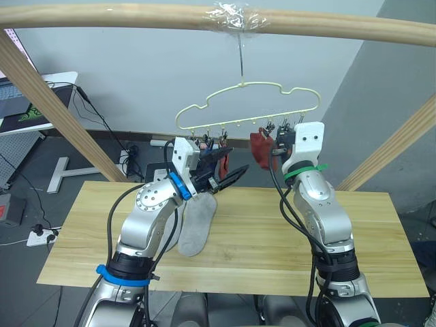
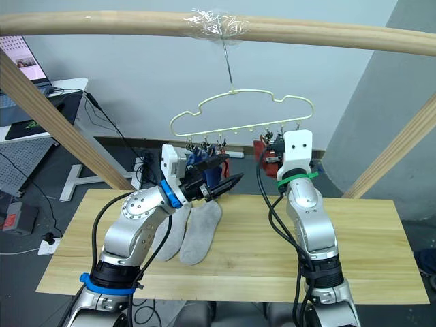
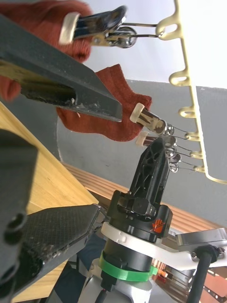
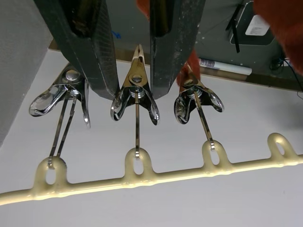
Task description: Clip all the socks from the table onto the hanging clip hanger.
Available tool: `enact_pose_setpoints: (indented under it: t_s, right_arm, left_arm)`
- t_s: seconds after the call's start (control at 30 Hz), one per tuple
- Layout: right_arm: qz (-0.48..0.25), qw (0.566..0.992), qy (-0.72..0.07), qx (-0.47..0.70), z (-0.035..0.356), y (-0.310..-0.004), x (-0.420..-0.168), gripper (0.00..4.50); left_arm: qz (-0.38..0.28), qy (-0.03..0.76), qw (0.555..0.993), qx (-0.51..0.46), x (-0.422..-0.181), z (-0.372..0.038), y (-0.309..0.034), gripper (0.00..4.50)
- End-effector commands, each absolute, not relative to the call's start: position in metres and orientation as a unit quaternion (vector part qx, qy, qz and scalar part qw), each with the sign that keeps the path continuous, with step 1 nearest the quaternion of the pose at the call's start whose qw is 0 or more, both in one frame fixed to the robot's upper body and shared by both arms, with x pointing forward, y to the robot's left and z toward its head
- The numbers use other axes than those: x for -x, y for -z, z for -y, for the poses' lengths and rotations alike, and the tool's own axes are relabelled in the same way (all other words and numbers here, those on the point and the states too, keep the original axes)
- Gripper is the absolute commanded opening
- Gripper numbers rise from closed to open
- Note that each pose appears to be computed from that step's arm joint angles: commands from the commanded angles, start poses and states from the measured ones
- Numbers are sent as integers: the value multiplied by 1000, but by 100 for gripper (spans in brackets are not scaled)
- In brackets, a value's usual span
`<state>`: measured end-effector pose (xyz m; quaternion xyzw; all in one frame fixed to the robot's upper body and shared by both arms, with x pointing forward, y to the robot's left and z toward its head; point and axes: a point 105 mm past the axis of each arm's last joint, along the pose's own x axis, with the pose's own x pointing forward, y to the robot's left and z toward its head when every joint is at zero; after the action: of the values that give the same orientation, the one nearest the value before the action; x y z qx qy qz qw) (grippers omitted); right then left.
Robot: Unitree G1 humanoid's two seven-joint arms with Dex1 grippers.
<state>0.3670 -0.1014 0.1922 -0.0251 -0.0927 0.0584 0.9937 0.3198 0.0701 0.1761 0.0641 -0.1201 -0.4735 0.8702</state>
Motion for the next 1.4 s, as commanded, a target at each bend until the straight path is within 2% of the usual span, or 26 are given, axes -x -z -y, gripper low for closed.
enact_pose_setpoints:
  t_s: [0.03, 1.1, 1.23, 1.3, 1.4]
  right_arm:
    - [129, 990, -60, 21, 100, -210, -365, 100]
    - [133, 989, -57, 17, 100, -212, -365, 100]
    - [133, 990, -49, 24, 102, -213, -366, 178]
    - [133, 990, -49, 24, 102, -212, -366, 253]
    - [132, 990, -49, 23, 101, -211, -365, 253]
  left_arm:
    - [149, 475, 865, -68, -318, -69, -189, 325]
    - [150, 480, 862, -70, -315, -68, -188, 325]
    - [150, 480, 861, -69, -315, -67, -188, 325]
    - [150, 481, 861, -69, -315, -67, -188, 325]
    - [149, 481, 861, -69, -314, -67, -187, 325]
